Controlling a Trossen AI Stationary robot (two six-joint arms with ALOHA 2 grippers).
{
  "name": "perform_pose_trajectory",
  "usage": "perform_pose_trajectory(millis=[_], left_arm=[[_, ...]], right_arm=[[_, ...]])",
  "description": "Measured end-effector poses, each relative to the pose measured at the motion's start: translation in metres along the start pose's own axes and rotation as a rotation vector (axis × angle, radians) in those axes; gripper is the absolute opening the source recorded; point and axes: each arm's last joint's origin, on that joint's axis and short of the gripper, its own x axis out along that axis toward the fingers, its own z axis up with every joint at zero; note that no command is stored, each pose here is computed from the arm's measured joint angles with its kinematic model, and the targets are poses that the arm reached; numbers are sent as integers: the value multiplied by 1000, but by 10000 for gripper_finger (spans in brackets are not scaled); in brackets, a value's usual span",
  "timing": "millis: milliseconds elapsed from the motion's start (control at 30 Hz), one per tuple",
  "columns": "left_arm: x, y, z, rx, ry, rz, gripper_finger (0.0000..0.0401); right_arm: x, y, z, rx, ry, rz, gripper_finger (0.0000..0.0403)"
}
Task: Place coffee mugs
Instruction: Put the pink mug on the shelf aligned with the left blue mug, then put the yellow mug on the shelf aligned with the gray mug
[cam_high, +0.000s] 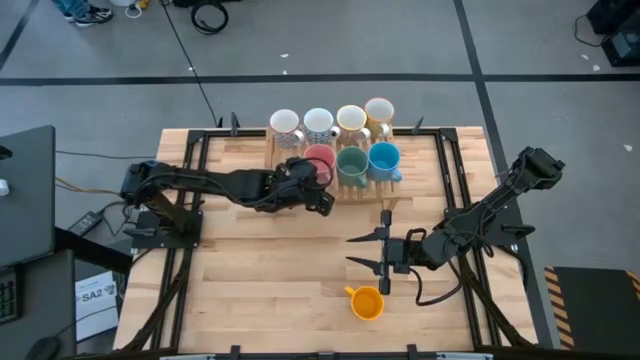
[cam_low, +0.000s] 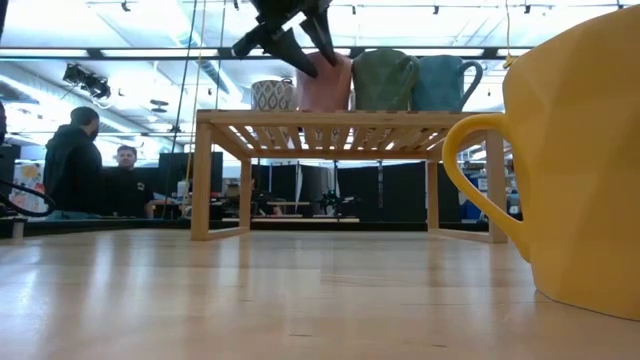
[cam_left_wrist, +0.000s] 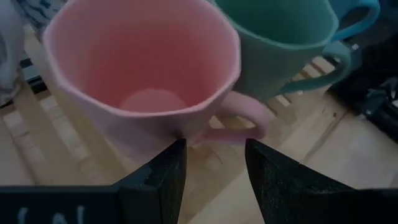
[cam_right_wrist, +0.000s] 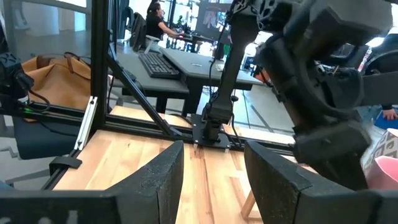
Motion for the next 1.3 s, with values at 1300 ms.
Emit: perform_pose_trajectory(millis=[1300], left_arm=[[-62, -97, -118, 816, 48, -562, 172]], right_arm=[[-26, 39, -12, 368, 203, 478, 175]])
